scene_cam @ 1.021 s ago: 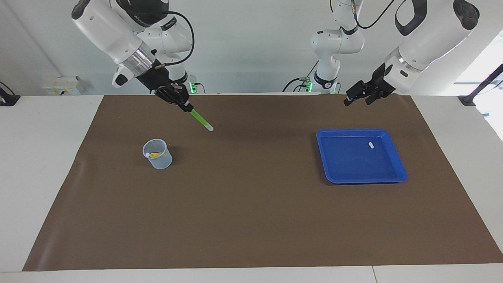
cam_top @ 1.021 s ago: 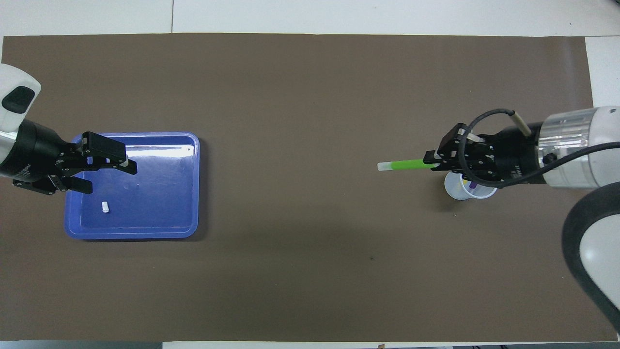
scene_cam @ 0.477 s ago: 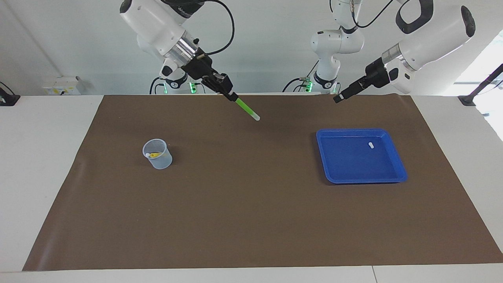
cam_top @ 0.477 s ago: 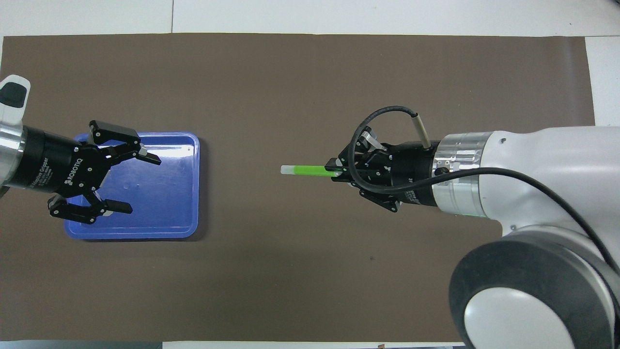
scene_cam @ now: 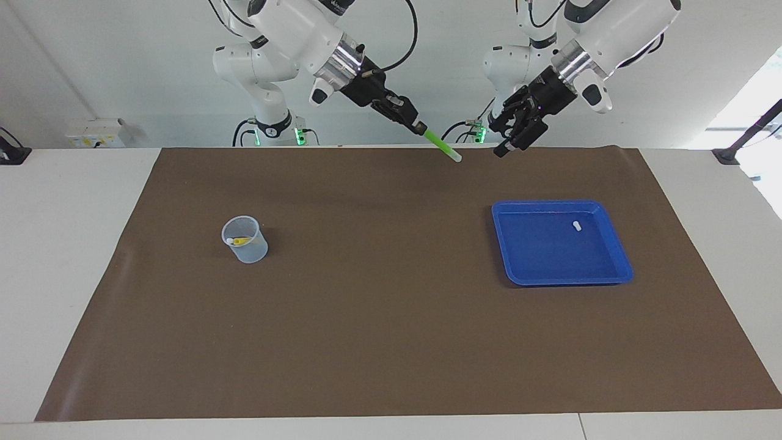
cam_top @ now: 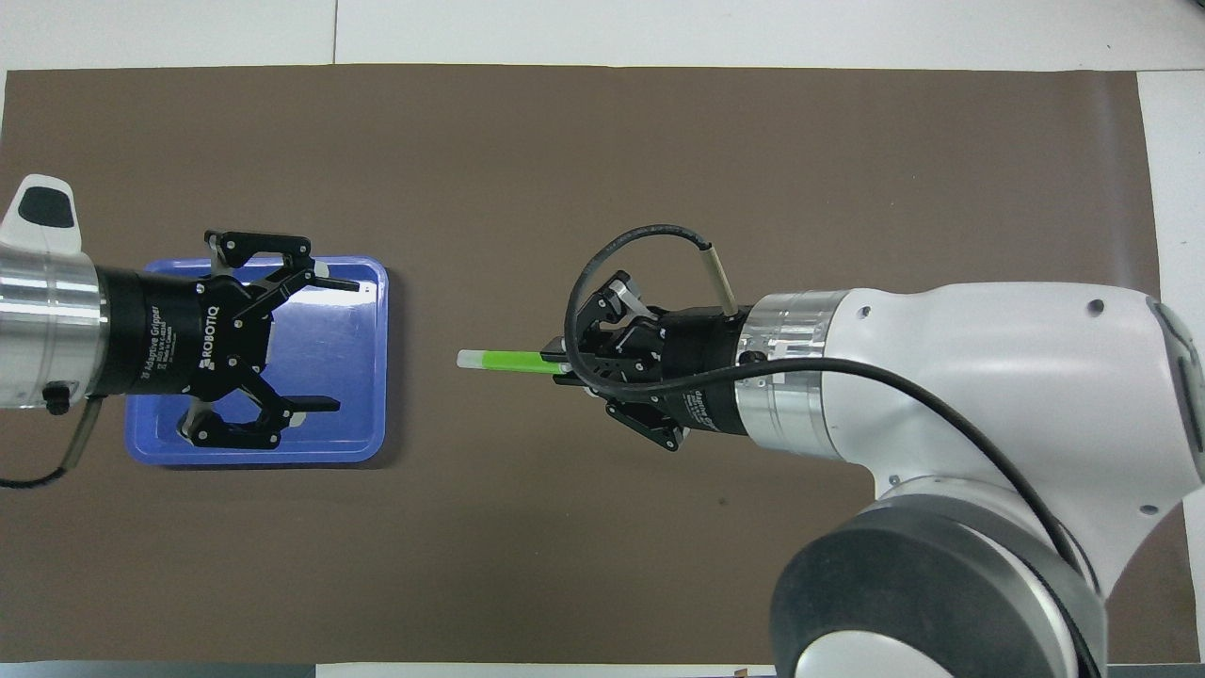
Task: Right arm passes pens to left for tray arrangement
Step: 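Carry the green pen toward the left gripper while the left gripper approaches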
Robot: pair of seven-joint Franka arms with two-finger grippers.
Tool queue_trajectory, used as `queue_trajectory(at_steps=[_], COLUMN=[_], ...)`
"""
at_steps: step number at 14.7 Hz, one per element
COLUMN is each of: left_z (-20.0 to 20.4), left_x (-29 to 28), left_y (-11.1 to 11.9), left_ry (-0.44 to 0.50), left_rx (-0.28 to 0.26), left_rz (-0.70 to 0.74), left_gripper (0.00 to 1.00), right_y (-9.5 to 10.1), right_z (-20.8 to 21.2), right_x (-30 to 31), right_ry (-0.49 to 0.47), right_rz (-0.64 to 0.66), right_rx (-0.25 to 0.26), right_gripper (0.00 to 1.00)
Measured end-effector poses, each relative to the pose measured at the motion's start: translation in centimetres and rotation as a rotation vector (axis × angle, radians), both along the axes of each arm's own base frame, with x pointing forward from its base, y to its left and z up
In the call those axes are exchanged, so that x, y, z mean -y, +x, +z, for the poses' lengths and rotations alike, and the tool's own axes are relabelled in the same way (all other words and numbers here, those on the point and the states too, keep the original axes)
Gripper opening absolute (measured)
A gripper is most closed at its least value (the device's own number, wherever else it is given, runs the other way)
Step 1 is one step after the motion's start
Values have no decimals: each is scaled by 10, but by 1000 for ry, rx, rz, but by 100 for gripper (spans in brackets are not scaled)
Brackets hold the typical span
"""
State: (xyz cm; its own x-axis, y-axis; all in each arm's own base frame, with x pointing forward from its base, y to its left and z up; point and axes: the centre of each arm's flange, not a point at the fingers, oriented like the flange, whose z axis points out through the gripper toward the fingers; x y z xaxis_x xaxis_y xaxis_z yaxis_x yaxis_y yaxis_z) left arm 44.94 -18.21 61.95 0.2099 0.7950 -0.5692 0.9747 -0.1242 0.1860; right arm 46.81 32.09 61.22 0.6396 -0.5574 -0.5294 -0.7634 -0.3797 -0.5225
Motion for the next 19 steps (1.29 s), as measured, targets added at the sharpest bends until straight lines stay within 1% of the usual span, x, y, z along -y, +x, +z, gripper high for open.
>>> queue_trajectory(at_steps=[2,3,6,8,10,14,15,16,17,19], left_z=[-1,-2,-5,-13,-19,-24,-25,-25,-25,-25], left_x=[14,18,22,29,34,31,31,31,31,31], left_y=[-17,-22,-24,-30,-38,-45,-45,-46,-46,-46], left_ry=[1,-1,-7,-1,2,0,0,1,1,0], left_rx=[-34,-54,-91,-100,-97,-92,-92,-93,-94,-94], left_rz=[76,113,205,225,253,286,287,288,289,289], left_gripper=[100,100,100,100,100,100,95,95,89,65], right_y=[-7,-9,-14,-15,-18,-25,-25,-25,-24,-24], right_z=[-1,-1,-2,-2,-1,0,1,1,1,2], right_x=[-11,-16,-23,-25,-29,-39,-39,-39,-39,-39], right_ry=[5,6,6,6,7,9,9,9,10,12], right_rz=[5,7,15,19,21,27,27,27,26,23], right_rx=[-22,-32,-41,-41,-47,-56,-55,-55,-54,-50], right_gripper=[17,17,17,17,17,17,17,17,17,17])
